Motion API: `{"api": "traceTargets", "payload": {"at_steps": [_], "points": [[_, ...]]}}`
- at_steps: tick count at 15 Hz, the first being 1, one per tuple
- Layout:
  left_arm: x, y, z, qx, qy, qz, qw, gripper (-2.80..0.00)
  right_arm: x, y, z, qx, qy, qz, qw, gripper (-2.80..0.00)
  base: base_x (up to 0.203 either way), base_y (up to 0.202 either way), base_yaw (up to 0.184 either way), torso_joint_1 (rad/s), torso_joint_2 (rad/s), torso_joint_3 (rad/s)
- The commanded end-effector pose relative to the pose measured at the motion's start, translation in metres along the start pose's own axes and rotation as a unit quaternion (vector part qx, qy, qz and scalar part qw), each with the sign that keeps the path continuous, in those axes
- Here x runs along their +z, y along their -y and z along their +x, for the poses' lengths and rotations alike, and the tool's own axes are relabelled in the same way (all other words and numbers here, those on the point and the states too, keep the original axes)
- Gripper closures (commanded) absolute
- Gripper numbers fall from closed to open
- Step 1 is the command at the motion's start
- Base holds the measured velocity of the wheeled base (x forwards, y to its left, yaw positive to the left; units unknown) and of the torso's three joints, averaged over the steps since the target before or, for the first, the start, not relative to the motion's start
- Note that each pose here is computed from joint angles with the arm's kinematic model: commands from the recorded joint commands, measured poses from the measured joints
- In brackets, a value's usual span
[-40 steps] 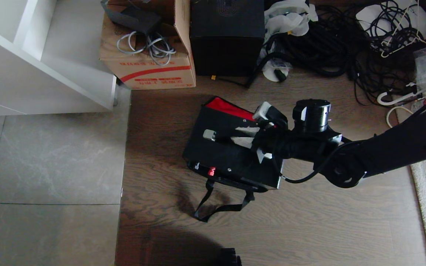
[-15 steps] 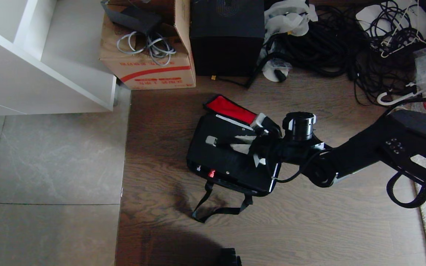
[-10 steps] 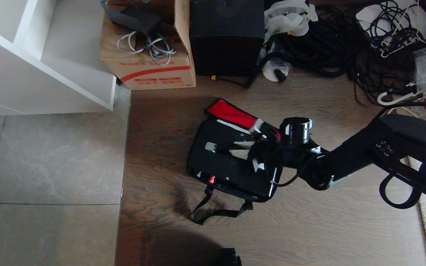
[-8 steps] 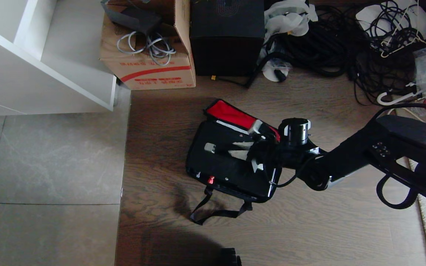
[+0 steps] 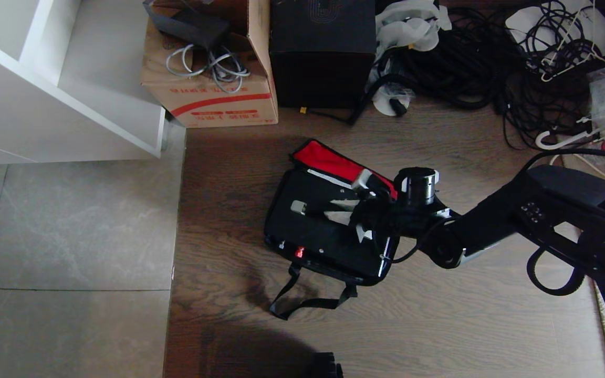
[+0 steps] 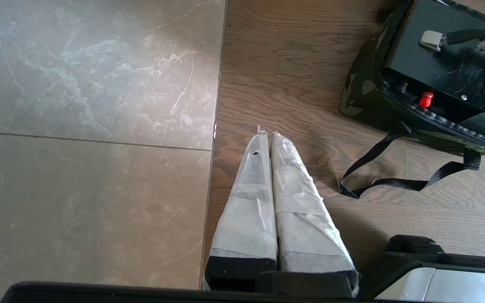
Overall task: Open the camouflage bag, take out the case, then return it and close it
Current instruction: Place the black box back
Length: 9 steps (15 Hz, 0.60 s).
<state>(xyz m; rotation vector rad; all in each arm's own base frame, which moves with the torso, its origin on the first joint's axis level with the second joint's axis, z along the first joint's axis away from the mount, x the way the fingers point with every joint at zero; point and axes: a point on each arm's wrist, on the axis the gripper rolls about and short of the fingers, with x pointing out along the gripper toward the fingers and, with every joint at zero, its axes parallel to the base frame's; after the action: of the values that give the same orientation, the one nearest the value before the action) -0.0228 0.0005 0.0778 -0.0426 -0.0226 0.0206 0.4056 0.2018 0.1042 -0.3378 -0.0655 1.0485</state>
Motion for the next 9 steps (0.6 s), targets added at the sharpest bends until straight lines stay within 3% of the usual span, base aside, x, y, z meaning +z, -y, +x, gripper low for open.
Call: {"api": "traceTargets", "payload": {"at_steps": [1, 3, 4, 9], "points": [[-0.003, 0.0, 0.0, 0.0, -0.003, 0.0, 1.0, 0.0, -0.006, 0.001, 0.003, 0.001, -0.001, 0.0, 1.0, 0.0, 0.0, 0.0, 0.0, 0.0, 0.0, 0.0], [-0.002, 0.0, 0.001, 0.0, -0.003, 0.0, 1.0, 0.0, -0.009, 0.0, 0.002, 0.003, -0.004, 0.003, 1.0, 0.0, 0.0, 0.0, 0.0, 0.0, 0.0, 0.0], [-0.003, 0.0, 0.001, 0.0, -0.004, 0.0, 1.0, 0.0, -0.009, 0.001, 0.002, 0.001, -0.004, 0.003, 1.0, -2.8, 0.0, 0.0, 0.0, 0.0, 0.0, 0.0], [-0.003, 0.0, 0.001, 0.0, -0.004, 0.0, 1.0, 0.0, -0.026, -0.016, -0.009, 0.02, -0.039, 0.029, 0.999, -2.8, 0.0, 0.0, 0.0, 0.001, -0.01, 0.004]]}}
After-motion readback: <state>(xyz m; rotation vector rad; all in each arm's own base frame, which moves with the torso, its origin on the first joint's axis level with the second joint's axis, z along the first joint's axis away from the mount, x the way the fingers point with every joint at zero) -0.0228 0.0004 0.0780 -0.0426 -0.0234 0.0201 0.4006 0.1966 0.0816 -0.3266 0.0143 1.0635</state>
